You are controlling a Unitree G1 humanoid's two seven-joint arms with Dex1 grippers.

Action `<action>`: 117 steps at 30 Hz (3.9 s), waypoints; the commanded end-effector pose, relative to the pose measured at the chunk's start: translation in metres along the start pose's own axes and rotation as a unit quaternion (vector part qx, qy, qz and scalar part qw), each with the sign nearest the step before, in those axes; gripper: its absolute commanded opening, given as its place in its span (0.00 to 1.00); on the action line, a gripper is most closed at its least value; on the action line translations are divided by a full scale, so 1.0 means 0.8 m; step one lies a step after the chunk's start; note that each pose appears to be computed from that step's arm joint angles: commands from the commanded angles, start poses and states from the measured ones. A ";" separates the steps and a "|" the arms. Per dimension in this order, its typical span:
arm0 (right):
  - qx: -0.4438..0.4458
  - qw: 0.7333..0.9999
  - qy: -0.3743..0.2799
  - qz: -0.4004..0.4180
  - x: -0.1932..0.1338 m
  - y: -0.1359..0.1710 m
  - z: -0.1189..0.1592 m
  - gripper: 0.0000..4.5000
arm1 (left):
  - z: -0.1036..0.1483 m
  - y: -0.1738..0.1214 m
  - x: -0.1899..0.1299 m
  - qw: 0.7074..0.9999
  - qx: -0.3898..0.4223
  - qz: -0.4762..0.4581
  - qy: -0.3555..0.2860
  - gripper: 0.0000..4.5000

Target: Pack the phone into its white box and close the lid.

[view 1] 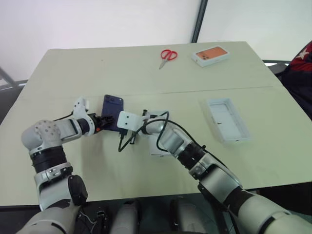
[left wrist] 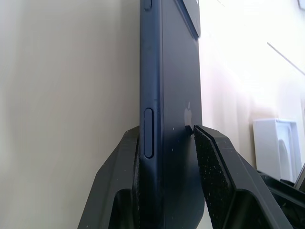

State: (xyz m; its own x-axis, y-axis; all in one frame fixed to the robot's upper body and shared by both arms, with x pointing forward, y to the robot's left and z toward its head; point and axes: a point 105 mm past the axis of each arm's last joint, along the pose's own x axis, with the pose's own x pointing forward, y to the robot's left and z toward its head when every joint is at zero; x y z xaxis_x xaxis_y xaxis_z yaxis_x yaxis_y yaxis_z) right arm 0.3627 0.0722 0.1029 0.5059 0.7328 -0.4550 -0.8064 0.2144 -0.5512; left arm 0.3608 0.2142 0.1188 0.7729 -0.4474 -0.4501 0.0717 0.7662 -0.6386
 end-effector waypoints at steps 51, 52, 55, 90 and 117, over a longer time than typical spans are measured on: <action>0.067 0.986 0.069 -0.135 -0.262 -0.093 -0.123 0.00 | -0.153 -0.211 0.003 0.963 -0.133 -0.203 0.115 0.01; 0.066 0.986 0.070 -0.136 -0.262 -0.093 -0.124 0.00 | -0.147 -0.209 0.002 0.965 -0.133 -0.198 0.106 0.01; 0.066 0.986 0.072 -0.135 -0.263 -0.092 -0.125 0.00 | -0.141 -0.207 0.001 0.968 -0.133 -0.193 0.094 0.01; 0.054 0.988 0.068 -0.128 -0.255 -0.093 -0.119 0.00 | -0.106 -0.161 -0.037 0.981 0.013 -0.183 0.063 0.99; -0.031 0.989 0.138 -0.031 -0.233 -0.033 -0.132 0.00 | -0.115 -0.128 0.027 0.857 0.479 -0.160 0.099 0.01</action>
State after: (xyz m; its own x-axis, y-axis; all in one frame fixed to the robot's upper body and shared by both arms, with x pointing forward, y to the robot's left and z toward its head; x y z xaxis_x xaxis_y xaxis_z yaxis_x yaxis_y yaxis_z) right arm 0.3223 -0.1425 0.1187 0.6045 0.5059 -0.6153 -0.7823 0.2315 -0.5783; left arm 0.3087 0.0863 0.1082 0.4918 -0.6941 -0.5257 0.8046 0.5931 -0.0304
